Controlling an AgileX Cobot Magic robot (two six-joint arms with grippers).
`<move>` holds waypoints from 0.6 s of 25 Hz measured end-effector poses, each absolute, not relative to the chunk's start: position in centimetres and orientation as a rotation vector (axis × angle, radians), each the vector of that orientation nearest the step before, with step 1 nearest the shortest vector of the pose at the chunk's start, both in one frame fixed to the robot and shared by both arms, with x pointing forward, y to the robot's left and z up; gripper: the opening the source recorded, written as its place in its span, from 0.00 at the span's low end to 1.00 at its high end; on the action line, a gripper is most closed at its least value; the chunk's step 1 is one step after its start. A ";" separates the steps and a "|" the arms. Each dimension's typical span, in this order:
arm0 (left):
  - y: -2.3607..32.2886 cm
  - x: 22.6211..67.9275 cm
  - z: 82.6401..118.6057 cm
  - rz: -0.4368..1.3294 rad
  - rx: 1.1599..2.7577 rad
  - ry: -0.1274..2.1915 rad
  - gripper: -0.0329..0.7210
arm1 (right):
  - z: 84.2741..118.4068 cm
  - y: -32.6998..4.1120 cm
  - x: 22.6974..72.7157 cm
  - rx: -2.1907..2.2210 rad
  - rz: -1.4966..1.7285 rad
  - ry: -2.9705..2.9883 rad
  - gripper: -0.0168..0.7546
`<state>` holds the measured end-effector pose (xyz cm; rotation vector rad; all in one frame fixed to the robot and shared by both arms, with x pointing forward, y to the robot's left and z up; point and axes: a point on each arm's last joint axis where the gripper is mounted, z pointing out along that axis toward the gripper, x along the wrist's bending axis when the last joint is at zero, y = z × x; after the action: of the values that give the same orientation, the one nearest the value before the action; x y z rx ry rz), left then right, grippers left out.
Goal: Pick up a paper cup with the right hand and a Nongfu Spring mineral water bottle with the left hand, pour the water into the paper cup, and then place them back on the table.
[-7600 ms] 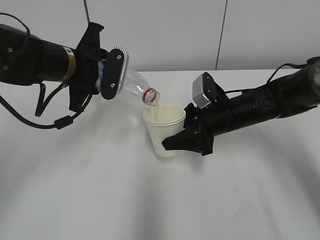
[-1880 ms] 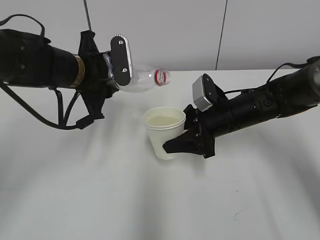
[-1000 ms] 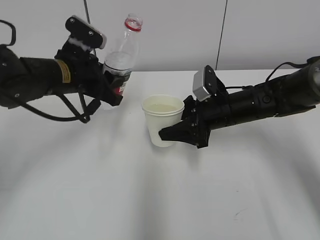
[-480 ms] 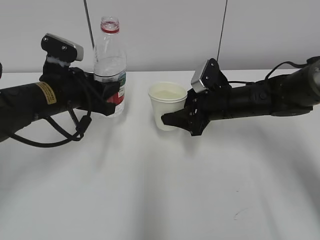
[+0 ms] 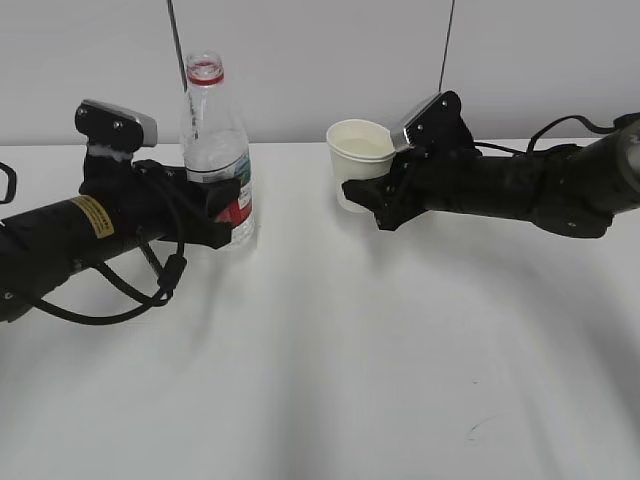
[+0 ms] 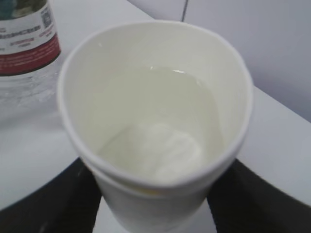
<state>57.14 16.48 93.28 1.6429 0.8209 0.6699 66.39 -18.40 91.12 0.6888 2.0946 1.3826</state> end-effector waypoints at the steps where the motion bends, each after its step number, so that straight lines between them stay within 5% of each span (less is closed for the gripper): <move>1: 16.4 57.2 92.9 0.663 1.638 0.822 0.42 | 91.2 -18.5 66.5 0.704 1.374 2.077 0.62; 15: 16.3 57.4 90.7 0.629 1.640 0.845 0.42 | 87.8 -19.5 66.4 0.828 1.337 1.964 0.62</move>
<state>57.38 16.29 90.65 1.6397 0.8450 0.6287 66.37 -19.48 87.78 0.8285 1.9636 1.3374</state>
